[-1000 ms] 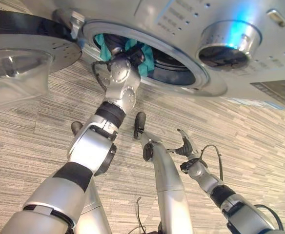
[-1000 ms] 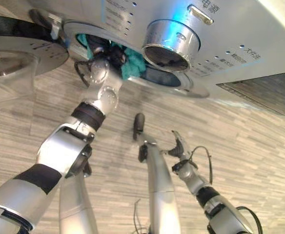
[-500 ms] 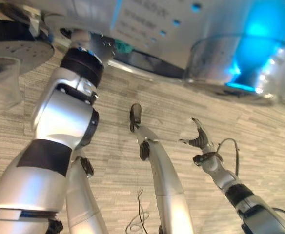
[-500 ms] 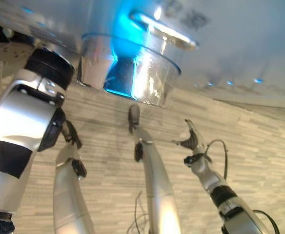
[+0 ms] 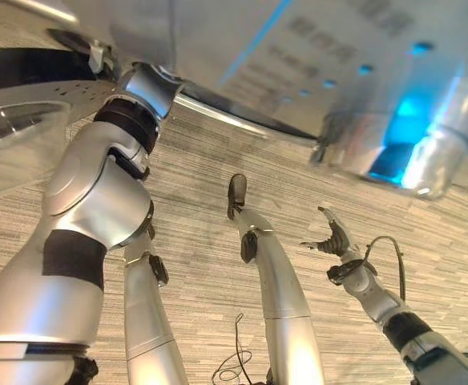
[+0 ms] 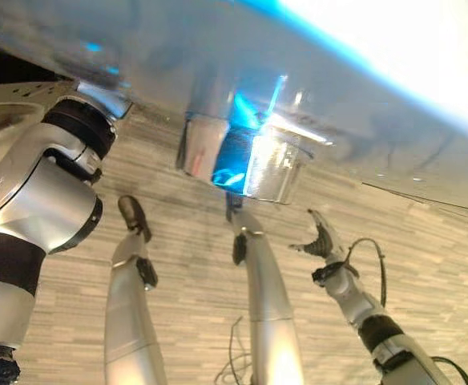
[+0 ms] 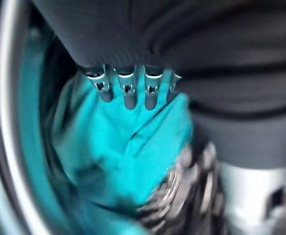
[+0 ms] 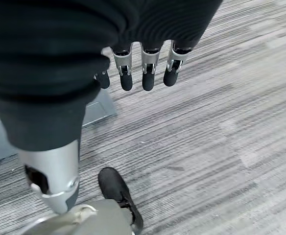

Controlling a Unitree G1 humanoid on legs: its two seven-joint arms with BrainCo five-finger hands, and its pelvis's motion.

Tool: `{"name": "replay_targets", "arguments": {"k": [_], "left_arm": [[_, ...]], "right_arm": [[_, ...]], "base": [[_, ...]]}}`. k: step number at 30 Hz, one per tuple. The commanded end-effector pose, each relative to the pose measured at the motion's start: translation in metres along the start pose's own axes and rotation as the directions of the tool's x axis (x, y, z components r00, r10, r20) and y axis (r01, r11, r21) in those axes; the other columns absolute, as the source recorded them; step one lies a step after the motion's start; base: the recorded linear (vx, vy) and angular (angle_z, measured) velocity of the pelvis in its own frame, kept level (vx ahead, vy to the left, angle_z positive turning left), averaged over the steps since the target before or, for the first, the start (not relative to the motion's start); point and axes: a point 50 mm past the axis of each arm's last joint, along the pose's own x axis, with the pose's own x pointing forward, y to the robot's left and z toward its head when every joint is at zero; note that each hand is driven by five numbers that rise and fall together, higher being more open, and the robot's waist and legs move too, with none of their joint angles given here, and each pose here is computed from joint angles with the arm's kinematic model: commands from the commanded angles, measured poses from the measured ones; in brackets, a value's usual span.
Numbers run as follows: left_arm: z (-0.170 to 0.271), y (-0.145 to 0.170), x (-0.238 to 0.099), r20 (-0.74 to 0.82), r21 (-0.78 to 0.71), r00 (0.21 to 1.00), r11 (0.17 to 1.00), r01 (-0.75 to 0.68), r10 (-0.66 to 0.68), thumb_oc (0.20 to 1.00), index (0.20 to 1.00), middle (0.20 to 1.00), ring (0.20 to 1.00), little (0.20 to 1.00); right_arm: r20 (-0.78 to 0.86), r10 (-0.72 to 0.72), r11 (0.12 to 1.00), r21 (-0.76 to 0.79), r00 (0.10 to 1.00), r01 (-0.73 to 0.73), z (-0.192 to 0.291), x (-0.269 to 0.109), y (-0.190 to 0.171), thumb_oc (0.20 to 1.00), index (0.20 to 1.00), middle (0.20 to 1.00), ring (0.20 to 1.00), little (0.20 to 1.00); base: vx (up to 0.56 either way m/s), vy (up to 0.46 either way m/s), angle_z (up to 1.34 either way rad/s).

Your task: Grab the laundry basket,head to the washer,open it,put in the laundry and shut it.

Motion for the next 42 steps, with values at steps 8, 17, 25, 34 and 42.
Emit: {"name": "replay_targets", "arguments": {"k": [8, 17, 25, 34, 42], "left_arm": [[0.106, 0.012, -0.007, 0.587, 0.479, 0.809, 0.819, -0.317, -0.030, 1.000, 1.000, 1.000, 1.000, 1.000], [0.062, -0.029, -0.043, 0.531, 0.169, 0.847, 0.977, -0.132, 0.023, 1.000, 1.000, 1.000, 1.000, 1.000], [-0.061, -0.157, -0.173, 0.003, -0.430, 0.959, 0.866, 0.257, -0.283, 1.000, 1.000, 1.000, 1.000, 1.000], [-0.118, -0.240, -0.364, -0.431, -0.679, 0.594, 0.678, 0.283, -0.680, 1.000, 1.000, 1.000, 1.000, 1.000], [-0.124, -0.255, -0.503, -0.647, -0.745, 0.053, 0.645, 0.169, -0.761, 1.000, 1.000, 1.000, 1.000, 1.000]], "right_arm": [[-0.085, 0.045, 0.997, -0.061, 0.995, -0.050, -0.038, -0.028, 0.003, 1.000, 1.000, 1.000, 1.000, 1.000], [-0.135, 0.063, 0.997, -0.030, 0.989, -0.068, -0.042, -0.033, 0.016, 1.000, 1.000, 1.000, 1.000, 1.000], [-0.322, 0.177, 0.984, 0.057, 0.930, -0.168, -0.063, -0.053, 0.056, 1.000, 1.000, 1.000, 1.000, 1.000], [-0.643, 0.272, 0.962, 0.190, 0.716, -0.195, -0.124, -0.122, 0.080, 1.000, 1.000, 1.000, 1.000, 1.000], [-0.829, 0.293, 0.889, 0.419, 0.477, 0.183, -0.153, -0.186, 0.092, 1.000, 1.000, 1.000, 1.000, 1.000]], "base": [[0.00, 0.020, 0.06], [0.00, 0.004, 0.00], [0.00, 0.012, 0.01], [0.05, 0.046, 0.00], [0.12, 0.045, -0.09]]}}
